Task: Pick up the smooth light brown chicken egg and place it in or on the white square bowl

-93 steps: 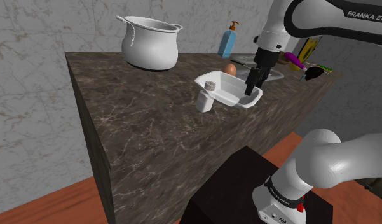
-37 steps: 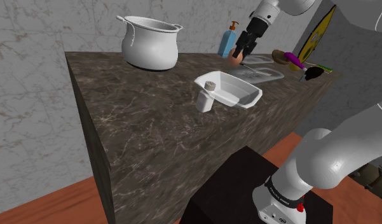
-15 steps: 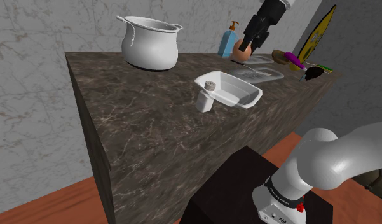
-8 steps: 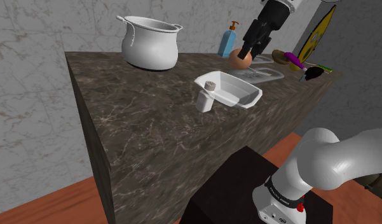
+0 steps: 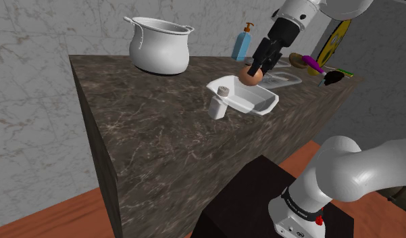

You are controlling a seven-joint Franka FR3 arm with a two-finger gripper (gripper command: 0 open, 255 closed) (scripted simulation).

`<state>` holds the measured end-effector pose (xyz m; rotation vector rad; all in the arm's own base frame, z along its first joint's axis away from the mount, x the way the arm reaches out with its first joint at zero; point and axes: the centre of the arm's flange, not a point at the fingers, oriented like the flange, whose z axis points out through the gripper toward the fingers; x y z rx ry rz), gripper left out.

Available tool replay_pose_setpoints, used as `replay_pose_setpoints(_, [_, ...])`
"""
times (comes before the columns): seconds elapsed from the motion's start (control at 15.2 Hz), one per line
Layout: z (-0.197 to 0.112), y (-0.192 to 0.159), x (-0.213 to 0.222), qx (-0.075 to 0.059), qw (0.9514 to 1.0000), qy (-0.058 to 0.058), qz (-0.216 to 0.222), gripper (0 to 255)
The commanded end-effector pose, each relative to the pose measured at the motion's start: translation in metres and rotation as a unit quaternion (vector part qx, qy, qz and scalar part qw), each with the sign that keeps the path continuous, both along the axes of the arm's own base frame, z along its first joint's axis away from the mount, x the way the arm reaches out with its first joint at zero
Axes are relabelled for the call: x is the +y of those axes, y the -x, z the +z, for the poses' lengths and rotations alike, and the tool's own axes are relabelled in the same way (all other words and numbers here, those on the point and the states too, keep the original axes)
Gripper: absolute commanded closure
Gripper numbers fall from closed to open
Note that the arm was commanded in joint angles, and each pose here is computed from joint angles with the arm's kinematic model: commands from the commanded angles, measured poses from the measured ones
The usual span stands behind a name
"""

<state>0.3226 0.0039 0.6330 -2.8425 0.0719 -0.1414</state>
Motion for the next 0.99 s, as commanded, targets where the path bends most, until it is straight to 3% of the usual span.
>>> replay_pose_setpoints(0.0, [-0.011,0.0,0.0,0.0,1.0,0.0,0.0,255])
replay_pose_setpoints(0.13, [-0.023,0.0,0.0,0.0,1.0,0.0,0.0,255])
replay_pose_setpoints(0.66, [-0.023,0.0,0.0,0.0,1.0,0.0,0.0,255])
replay_pose_setpoints(0.73, [-0.023,0.0,0.0,0.0,1.0,0.0,0.0,0])
replay_pose_setpoints(0.92, [-0.023,0.0,0.0,0.0,1.0,0.0,0.0,0])
